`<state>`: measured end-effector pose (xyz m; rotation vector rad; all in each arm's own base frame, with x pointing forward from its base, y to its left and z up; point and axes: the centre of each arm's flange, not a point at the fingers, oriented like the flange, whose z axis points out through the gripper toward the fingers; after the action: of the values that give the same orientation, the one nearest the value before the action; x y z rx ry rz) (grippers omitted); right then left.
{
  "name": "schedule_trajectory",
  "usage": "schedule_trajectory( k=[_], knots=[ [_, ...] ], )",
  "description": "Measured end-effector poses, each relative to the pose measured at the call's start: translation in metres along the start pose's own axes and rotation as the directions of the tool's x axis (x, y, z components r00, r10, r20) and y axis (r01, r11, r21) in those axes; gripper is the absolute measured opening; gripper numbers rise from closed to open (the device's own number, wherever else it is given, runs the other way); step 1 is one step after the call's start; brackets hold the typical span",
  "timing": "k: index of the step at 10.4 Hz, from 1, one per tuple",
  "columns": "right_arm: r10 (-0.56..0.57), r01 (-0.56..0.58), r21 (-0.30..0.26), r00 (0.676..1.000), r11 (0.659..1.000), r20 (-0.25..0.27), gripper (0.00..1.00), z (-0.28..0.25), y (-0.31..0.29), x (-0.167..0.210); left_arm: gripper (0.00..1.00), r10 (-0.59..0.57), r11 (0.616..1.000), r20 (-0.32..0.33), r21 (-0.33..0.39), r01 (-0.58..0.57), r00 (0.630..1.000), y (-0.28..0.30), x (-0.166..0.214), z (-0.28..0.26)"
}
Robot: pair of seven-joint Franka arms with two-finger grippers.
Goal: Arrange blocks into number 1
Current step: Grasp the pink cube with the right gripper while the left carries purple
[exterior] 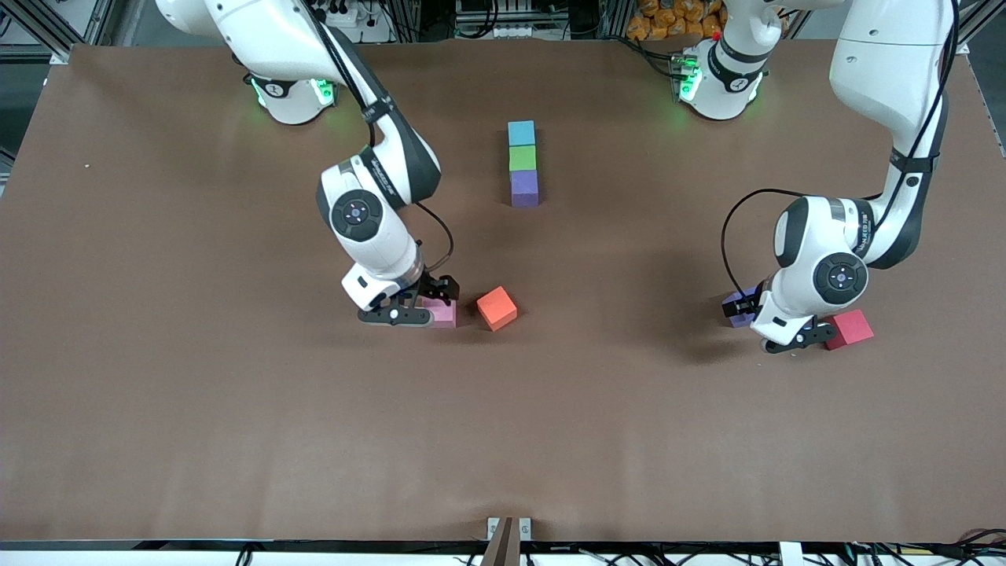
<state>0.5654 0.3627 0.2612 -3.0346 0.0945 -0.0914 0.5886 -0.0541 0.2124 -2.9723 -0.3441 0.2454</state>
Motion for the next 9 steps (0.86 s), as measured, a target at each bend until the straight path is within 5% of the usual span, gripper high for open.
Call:
schedule_trajectory(
  k=[2, 5, 9],
  knots=[
    [-0.004, 0.004, -0.003, 1.000, 1.000, -0.007, 1.00, 0.017, -0.001, -0.001, 0.99, 0.002, 1.000, -0.009, -0.005, -0.002, 1.000, 0.001, -0.001, 0.005],
    [-0.006, 0.006, -0.006, 1.000, 1.000, -0.005, 1.00, 0.021, -0.002, -0.002, 0.60, 0.048, 0.999, -0.029, 0.018, -0.047, 0.998, 0.010, -0.003, 0.009],
    [-0.028, 0.028, -0.014, 1.000, 1.000, -0.005, 1.00, 0.038, -0.004, -0.006, 0.59, 0.220, 0.975, -0.075, -0.005, -0.221, 0.973, 0.111, -0.045, -0.024]
  ],
)
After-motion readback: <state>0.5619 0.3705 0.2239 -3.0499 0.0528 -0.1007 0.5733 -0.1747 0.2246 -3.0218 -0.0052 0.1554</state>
